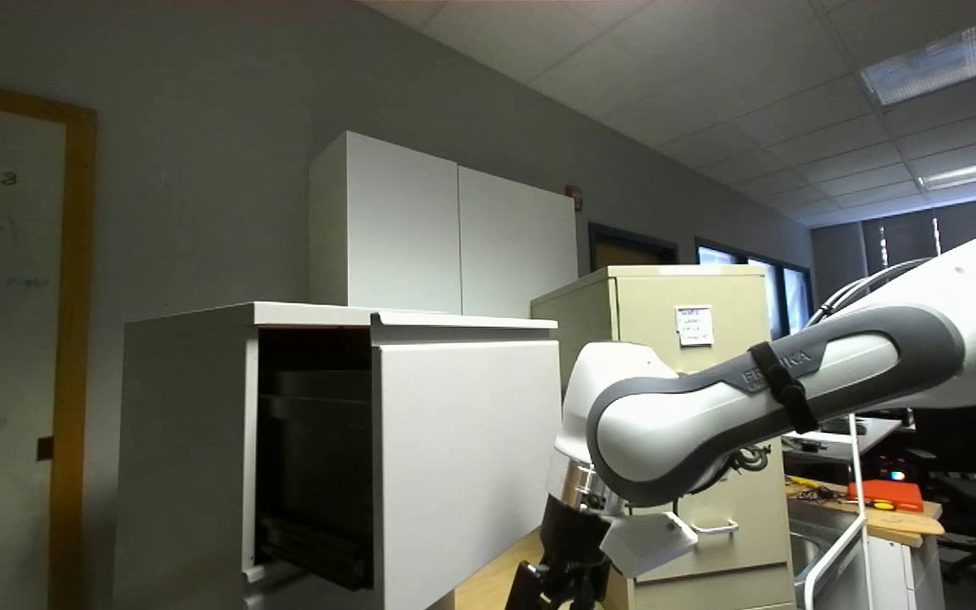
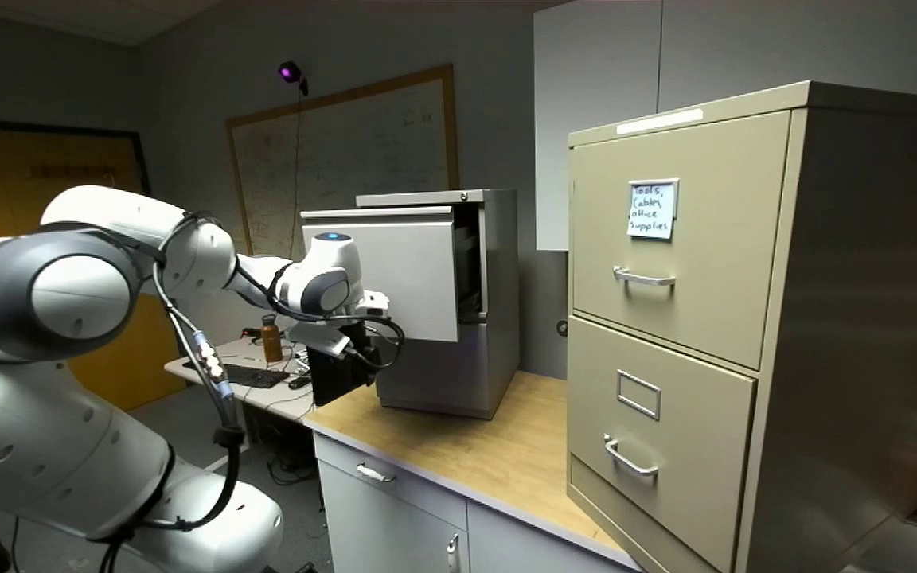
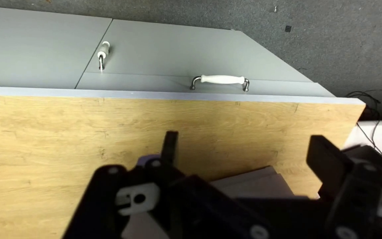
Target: Close the upper drawer
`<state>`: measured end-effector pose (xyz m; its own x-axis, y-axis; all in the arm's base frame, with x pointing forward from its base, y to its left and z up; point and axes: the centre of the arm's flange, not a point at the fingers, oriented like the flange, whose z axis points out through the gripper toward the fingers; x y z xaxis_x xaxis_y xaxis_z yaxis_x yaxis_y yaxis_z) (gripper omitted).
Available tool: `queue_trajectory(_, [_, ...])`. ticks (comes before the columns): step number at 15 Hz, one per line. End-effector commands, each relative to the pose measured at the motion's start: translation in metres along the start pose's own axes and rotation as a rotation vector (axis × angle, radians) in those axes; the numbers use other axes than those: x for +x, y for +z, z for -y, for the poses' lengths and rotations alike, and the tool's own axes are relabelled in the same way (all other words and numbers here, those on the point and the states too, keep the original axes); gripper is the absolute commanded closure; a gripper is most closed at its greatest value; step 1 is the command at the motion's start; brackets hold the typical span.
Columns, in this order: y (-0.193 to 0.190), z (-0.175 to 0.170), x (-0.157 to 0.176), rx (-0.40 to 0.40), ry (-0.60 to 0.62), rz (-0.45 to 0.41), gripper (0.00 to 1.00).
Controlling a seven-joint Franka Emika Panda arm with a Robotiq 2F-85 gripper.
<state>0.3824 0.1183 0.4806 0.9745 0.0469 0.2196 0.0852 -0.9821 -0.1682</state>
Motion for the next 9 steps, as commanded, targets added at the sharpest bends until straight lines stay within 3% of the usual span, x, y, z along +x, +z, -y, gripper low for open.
queue_trajectory(1, [-0.036, -0.014, 0.003, -0.007, 0.030, -0.056, 0.00])
queue_trajectory(8, [-0.111, -0.029, 0.006, 0.005, 0.085, -0.268, 0.01])
queue_trajectory(9, [-0.121, -0.028, 0.006, 0.007, 0.086, -0.294, 0.26])
